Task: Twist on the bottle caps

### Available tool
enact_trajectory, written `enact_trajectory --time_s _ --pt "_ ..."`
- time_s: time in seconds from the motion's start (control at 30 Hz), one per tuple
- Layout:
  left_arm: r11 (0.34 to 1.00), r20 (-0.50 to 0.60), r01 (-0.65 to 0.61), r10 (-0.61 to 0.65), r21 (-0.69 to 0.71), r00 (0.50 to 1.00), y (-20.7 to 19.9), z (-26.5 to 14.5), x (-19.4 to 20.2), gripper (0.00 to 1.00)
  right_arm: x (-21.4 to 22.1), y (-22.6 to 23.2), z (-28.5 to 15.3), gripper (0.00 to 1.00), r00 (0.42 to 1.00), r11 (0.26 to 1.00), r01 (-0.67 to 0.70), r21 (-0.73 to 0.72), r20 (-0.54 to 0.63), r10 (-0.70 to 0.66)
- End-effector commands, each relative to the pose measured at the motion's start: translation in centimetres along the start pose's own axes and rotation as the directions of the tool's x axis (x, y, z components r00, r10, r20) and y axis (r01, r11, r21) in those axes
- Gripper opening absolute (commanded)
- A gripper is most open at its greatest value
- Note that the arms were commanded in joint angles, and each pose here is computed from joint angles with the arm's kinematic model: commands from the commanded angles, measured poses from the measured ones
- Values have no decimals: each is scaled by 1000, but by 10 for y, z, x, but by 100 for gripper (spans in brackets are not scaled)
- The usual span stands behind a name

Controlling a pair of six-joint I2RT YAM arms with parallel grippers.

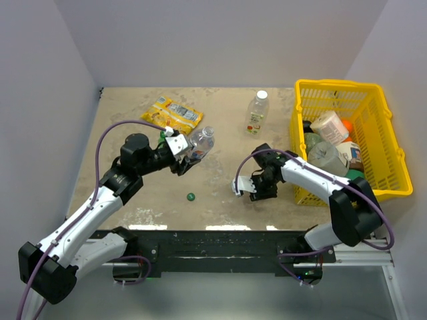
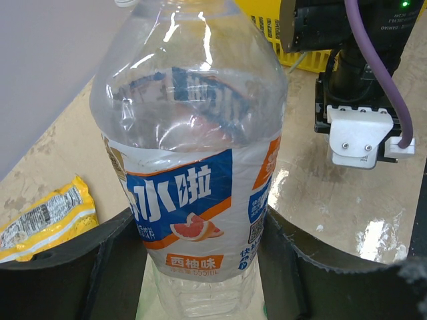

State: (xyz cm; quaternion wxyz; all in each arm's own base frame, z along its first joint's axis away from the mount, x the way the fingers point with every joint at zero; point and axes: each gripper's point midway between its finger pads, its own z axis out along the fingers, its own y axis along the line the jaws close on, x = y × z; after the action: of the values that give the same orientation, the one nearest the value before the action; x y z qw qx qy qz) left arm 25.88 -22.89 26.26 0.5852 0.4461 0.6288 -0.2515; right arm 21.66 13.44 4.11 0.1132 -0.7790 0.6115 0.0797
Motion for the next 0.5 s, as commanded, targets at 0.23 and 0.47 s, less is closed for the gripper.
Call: enact_trajectory --time_s 0.23,0.47 --pt "1000 58 -11 11 -4 998 2 -2 -14 0 4 -4 5 50 999 999 35 -11 3 -35" --pt "1000 52 -1 1 -2 999 2 -1 -11 0 2 -6 8 49 998 998 65 17 18 -66"
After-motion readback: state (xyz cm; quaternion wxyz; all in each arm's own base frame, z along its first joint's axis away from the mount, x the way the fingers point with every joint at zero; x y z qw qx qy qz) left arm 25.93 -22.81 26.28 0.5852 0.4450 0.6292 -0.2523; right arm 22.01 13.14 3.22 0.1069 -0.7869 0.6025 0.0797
